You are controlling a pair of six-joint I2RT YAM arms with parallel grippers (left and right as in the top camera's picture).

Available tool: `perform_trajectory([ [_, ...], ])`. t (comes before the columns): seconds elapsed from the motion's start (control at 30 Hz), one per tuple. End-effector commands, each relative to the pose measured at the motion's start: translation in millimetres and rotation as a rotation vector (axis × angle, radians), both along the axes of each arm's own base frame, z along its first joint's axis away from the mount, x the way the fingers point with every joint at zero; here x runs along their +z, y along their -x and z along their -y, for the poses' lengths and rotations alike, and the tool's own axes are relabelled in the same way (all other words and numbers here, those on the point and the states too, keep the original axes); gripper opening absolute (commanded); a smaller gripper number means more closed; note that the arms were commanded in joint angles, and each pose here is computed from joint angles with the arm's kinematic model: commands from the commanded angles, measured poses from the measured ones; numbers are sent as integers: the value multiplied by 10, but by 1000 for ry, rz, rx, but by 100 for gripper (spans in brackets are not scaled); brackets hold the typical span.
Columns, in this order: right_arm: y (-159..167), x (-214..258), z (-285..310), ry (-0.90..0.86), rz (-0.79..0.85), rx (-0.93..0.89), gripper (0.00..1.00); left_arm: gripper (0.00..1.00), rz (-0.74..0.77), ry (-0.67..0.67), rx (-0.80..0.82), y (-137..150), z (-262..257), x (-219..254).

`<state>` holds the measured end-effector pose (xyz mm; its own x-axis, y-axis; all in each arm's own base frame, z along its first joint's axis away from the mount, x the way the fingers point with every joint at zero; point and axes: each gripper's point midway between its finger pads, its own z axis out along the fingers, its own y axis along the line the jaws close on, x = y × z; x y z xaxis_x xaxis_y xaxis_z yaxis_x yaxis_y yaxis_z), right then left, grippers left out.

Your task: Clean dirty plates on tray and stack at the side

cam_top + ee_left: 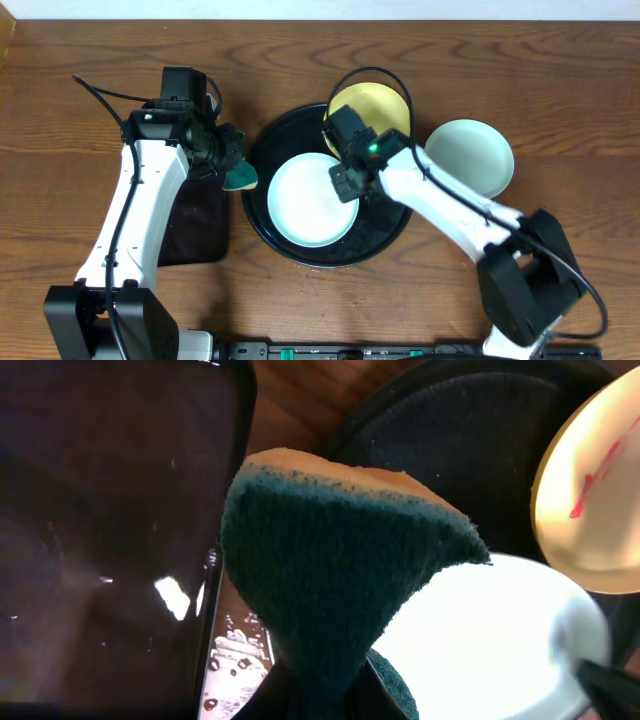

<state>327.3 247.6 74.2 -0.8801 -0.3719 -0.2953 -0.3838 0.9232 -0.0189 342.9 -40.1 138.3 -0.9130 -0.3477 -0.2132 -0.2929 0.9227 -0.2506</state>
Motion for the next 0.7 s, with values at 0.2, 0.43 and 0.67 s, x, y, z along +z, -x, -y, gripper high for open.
perform_trajectory([
  [0.2, -264, 1111, 324, 247, 493, -77, 1, 7, 20, -26, -11, -37, -52, 56],
  [0.43, -216, 1558, 381, 288, 648, -102, 1, 7, 21, -26, -11, -37, -52, 57],
  [0.67, -161, 1530, 320, 284, 638, -73, 1, 8, 20, -26, -11, -36, -52, 56],
])
